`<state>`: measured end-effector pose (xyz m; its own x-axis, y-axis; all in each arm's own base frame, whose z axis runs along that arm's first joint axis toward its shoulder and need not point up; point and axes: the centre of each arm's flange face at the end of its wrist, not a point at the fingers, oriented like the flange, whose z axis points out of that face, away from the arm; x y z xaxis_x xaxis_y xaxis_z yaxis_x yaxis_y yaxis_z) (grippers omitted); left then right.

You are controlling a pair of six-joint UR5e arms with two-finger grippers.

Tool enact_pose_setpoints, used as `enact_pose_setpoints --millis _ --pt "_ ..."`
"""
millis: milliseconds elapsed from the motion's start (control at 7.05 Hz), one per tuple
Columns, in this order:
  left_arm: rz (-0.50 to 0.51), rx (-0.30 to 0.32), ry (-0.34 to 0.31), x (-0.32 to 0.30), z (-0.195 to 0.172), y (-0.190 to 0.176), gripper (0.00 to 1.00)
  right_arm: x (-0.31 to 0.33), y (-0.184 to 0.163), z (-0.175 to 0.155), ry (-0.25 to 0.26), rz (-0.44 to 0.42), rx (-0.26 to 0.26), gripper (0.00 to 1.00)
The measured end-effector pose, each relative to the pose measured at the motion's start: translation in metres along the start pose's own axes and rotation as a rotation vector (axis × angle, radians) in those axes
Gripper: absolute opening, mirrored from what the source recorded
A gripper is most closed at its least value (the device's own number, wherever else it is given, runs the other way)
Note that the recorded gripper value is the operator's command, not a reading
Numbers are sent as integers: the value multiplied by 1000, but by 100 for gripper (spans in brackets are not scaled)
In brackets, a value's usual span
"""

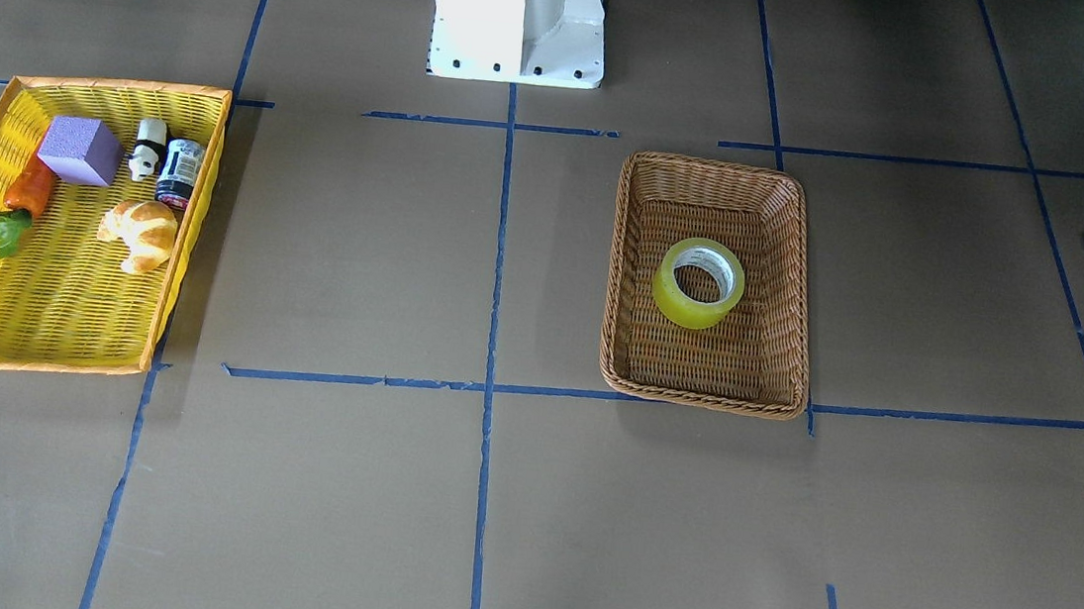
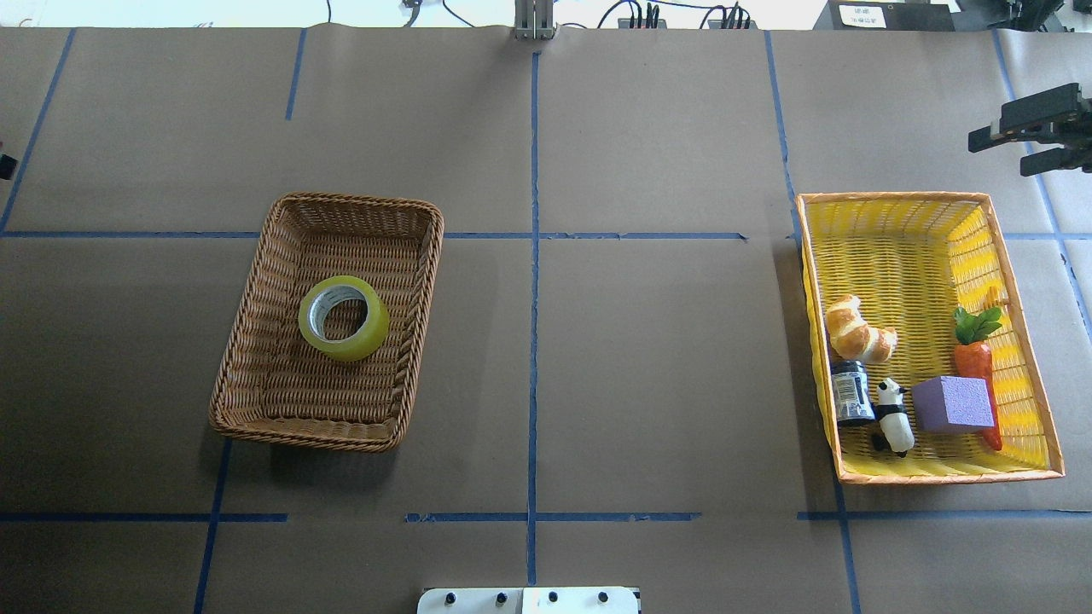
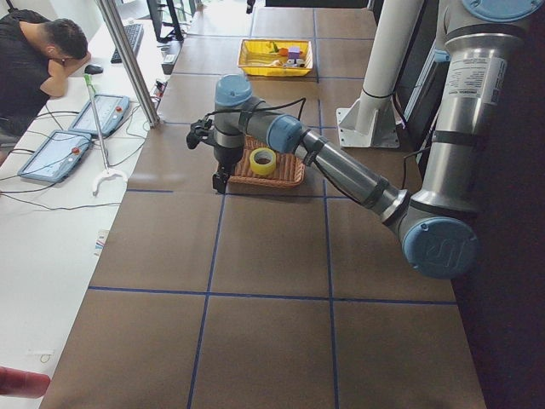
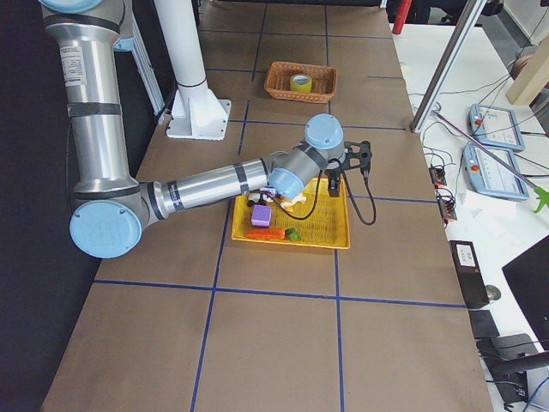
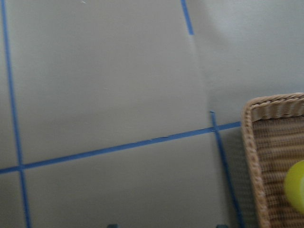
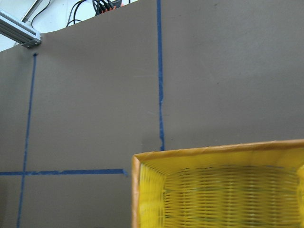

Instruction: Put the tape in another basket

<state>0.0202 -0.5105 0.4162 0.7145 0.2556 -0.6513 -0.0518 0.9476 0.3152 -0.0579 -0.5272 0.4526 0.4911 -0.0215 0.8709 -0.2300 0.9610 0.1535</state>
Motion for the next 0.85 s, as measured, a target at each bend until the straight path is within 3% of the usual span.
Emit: enact_pose_setpoints --millis 142,284,426,568,709,851 --pt "13 -12 2 -49 0 7 74 25 -7 -15 98 -89 -23 100" --pt "-2 -29 29 -104 5 17 75 57 -7 -36 175 -160 -83 100" --pt "-21 -45 70 -157 15 30 78 95 3 -59 219 -201 -156 100" --pt "-16 -62 95 -194 29 42 93 132 22 -76 235 -210 -216 100" --pt "-21 -83 110 -216 41 51 100 164 45 -84 238 -194 -263 100" --pt "-46 -105 118 -228 52 58 100 185 64 -84 238 -173 -295 100"
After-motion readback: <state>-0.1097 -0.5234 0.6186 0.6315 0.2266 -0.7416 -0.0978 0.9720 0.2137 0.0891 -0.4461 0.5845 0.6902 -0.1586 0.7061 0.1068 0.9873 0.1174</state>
